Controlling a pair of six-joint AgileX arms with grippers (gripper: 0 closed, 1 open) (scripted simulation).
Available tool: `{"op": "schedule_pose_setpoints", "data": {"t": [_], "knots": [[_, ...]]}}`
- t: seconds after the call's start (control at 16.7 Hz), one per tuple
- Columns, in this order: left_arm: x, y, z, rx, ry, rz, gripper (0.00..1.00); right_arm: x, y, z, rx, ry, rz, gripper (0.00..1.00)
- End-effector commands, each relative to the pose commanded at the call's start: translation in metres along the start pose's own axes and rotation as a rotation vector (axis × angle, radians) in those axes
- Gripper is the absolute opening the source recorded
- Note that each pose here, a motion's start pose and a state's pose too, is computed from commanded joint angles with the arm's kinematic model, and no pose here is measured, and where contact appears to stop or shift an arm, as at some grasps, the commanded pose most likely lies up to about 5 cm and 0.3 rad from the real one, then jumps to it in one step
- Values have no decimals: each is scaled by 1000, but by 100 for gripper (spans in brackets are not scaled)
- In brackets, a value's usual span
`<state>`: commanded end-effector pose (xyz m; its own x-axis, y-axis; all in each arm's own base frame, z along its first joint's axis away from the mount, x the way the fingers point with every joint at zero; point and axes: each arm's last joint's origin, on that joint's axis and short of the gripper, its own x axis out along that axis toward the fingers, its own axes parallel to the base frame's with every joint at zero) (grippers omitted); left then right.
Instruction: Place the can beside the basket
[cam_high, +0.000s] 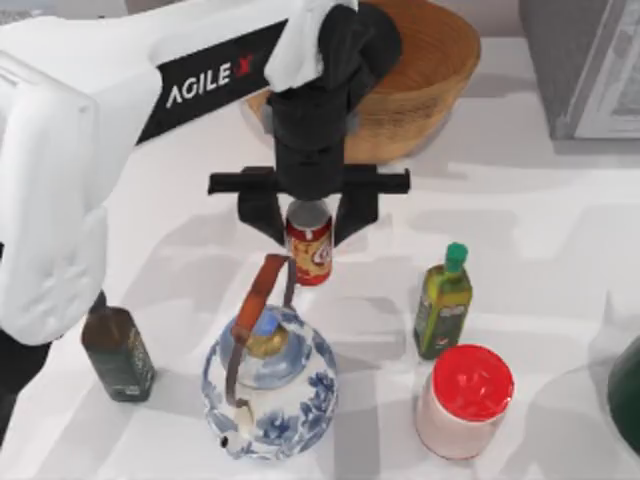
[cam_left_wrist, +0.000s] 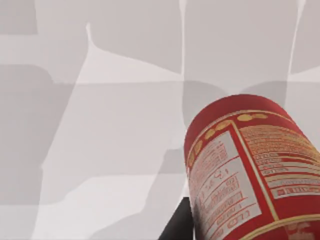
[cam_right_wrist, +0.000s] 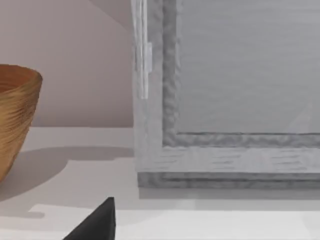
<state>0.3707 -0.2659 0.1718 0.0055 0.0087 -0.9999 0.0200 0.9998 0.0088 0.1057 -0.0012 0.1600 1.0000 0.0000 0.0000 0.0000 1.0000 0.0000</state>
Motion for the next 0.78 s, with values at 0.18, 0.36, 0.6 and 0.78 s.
{"op": "schedule_pose_setpoints", "data": {"t": [0.18,0.36,0.6,0.78], "knots": [[0,0,0,0,0,0,30,0,0,0,0,0,0,100],[0,0,0,0,0,0,53,0,0,0,0,0,0,100],[0,0,0,0,0,0,83,0,0,0,0,0,0,100],[0,0,0,0,0,0,100,0,0,0,0,0,0,100]]}}
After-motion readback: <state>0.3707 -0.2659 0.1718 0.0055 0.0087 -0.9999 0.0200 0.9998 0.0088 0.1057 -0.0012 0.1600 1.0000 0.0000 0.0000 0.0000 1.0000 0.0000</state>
